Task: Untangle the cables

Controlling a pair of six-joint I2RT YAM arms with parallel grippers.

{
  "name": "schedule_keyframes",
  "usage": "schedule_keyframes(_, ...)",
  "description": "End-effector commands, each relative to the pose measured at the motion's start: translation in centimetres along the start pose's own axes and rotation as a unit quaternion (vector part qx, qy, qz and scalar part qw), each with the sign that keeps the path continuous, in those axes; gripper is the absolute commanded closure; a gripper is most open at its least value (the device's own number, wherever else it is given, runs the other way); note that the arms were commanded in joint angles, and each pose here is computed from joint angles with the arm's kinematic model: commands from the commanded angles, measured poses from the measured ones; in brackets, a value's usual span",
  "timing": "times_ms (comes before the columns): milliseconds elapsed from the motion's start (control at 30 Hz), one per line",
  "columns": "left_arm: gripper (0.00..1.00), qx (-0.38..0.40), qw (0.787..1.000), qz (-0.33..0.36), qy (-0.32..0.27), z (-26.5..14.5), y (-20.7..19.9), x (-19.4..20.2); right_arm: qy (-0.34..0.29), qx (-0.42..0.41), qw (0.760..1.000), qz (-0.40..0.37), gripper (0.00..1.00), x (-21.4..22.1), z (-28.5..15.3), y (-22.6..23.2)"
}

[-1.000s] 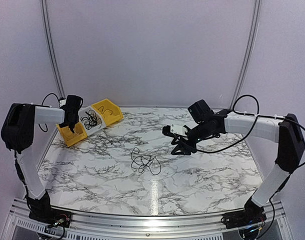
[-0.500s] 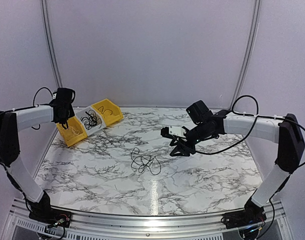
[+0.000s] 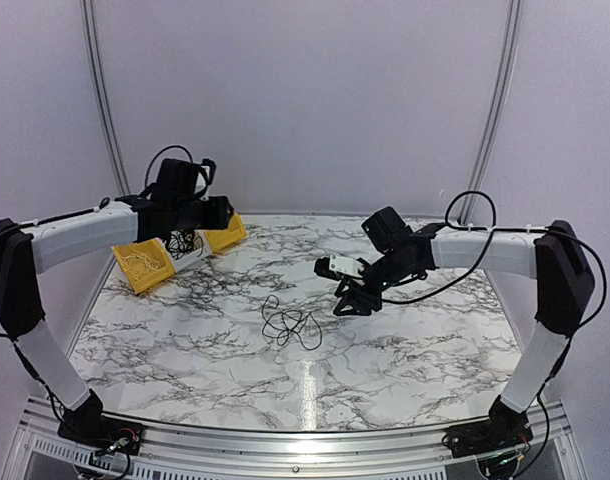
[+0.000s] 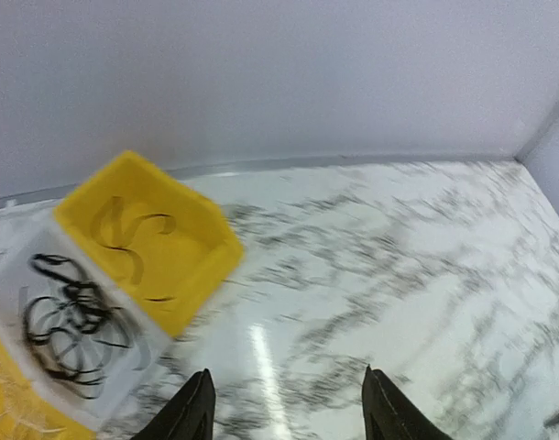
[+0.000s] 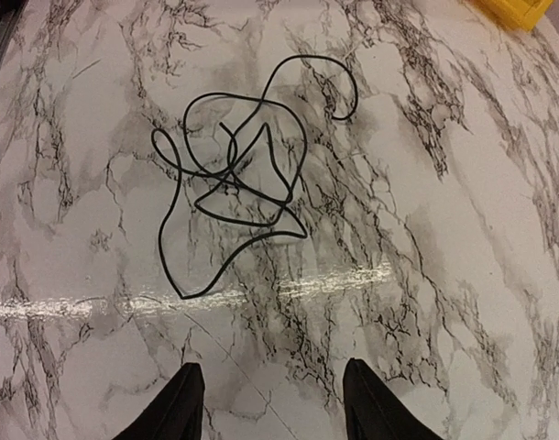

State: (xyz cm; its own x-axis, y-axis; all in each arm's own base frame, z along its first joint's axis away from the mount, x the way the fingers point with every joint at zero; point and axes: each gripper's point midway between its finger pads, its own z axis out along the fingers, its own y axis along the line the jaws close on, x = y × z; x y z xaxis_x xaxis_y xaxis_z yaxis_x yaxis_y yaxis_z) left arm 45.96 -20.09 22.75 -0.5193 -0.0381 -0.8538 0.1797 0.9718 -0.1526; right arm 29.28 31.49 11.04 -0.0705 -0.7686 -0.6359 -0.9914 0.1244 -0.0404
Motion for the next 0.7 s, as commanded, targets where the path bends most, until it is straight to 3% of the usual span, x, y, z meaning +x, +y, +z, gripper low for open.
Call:
schedule_keyframes(0, 0.43, 0.165, 0.982, 0.051, 0.079, 0.8, -9.1, 5.7, -0.008, -0.001, 0.999, 0.04, 0.48, -1.5, 1.5, -1.4)
schedule_keyframes(267, 0.43, 0.169, 0.975, 0.027, 0.145, 1.8, -10.1, 12.2, -0.006, -0.087, 0.992, 0.096, 0.39, -1.1, 4.1, 0.3)
schedule_keyframes(667, 0.42, 0.102, 0.987, 0.029, 0.124, 1.9, -8.1, 11.0, -0.006, -0.151, 0.978, 0.142, 0.38, -0.6, 6.9, 1.6)
